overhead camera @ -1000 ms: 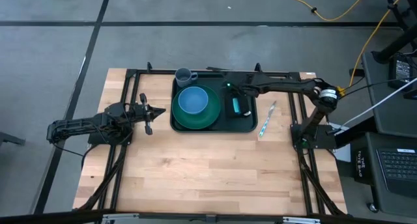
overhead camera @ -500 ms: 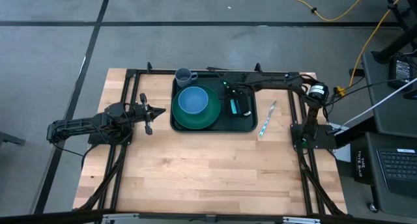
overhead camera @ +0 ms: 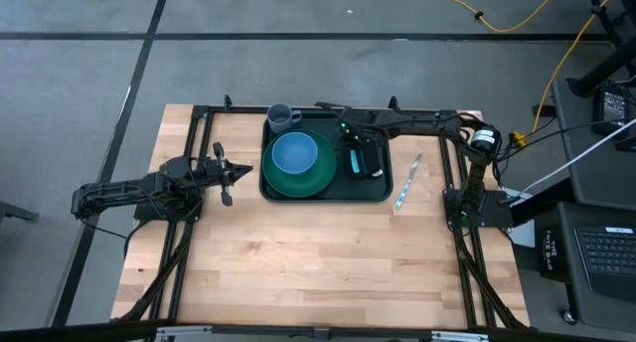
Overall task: Set up tray
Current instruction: Put the blue spoon on the black napkin to the left of the blue fork on the green serving tray
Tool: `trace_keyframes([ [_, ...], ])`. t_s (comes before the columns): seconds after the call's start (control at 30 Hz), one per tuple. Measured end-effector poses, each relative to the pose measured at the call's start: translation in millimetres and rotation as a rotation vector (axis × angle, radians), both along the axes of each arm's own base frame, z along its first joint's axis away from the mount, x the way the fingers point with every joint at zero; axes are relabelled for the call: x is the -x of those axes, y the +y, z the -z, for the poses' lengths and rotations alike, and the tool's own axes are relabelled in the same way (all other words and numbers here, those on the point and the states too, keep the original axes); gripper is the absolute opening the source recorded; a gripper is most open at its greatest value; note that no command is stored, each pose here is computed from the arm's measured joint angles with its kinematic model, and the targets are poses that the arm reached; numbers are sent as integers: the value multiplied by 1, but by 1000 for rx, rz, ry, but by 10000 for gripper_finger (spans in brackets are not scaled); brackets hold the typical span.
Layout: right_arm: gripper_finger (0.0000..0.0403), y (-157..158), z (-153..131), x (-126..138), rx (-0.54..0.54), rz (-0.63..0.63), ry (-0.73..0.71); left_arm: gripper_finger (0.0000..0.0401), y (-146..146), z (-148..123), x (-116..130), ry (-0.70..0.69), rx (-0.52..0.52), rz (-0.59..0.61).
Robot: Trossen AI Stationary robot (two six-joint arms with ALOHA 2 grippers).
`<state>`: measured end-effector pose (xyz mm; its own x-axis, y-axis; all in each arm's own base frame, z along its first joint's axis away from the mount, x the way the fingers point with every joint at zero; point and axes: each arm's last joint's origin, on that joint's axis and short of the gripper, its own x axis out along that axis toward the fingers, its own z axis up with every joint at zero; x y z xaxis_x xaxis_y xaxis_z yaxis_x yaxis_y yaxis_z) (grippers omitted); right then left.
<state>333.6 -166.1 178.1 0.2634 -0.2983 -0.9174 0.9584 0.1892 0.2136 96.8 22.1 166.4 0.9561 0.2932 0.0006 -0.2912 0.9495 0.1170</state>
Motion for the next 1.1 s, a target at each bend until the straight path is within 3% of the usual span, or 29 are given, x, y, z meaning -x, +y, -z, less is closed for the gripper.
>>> trace_keyframes([
  [0.57, 55, -15, 28, -1, -28, 2, 50, 4, 0, 0, 0, 0, 0, 0],
  [1.1, 67, -21, 29, 1, -24, -2, 47, 4, 0, 0, 0, 0, 0, 0],
])
